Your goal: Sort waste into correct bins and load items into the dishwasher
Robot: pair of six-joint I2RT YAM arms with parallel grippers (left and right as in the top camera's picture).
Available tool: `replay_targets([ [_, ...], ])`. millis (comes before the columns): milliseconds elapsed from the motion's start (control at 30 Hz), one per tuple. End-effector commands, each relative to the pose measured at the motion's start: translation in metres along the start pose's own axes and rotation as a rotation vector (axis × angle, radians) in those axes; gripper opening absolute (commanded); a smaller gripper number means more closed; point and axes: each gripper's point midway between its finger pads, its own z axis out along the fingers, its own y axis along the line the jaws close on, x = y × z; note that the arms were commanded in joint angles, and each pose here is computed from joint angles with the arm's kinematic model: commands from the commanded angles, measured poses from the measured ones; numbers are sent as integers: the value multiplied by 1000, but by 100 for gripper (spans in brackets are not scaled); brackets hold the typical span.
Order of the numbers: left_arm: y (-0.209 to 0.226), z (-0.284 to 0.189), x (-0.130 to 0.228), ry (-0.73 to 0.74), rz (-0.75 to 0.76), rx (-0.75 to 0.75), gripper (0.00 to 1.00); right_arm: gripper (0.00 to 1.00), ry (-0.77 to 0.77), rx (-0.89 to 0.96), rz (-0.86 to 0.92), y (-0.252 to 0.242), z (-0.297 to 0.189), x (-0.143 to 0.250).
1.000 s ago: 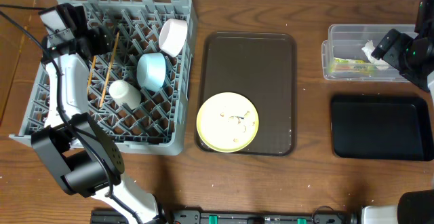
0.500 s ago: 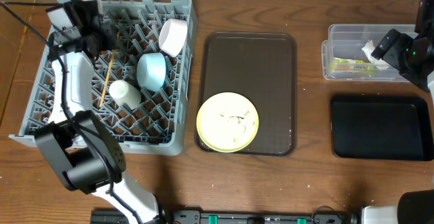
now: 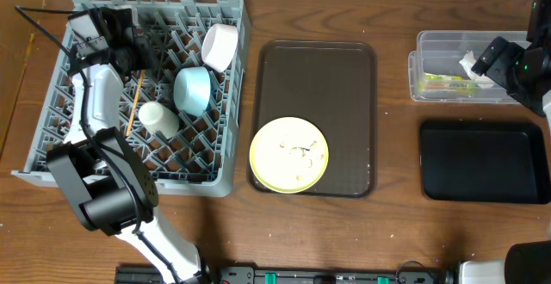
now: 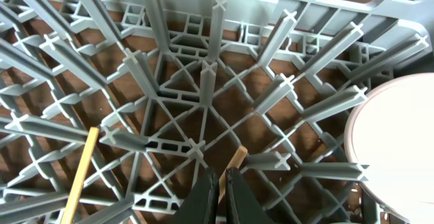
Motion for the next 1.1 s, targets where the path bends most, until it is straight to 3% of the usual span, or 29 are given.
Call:
replay_targets([
  [0, -6, -24, -20, -53, 17, 13, 7, 99, -19, 7, 4, -5, -4, -5],
  [200, -51, -38, -27, -85, 13, 243, 7, 99, -19, 7, 3, -5, -4, -5],
  [300, -59, -29, -14, -35, 25, 256, 8, 99, -19, 7, 3, -5, -4, -5],
  [600, -3, 5, 15, 68, 8, -15, 8, 99, -19, 7, 3, -5, -4, -5],
  [767, 26, 18, 29, 97, -20, -86, 8, 99, -19, 7, 3, -5, -4, -5],
  [1067, 55, -22, -4, -17, -91, -199, 8, 99, -19, 7, 3, -5, -4, -5],
])
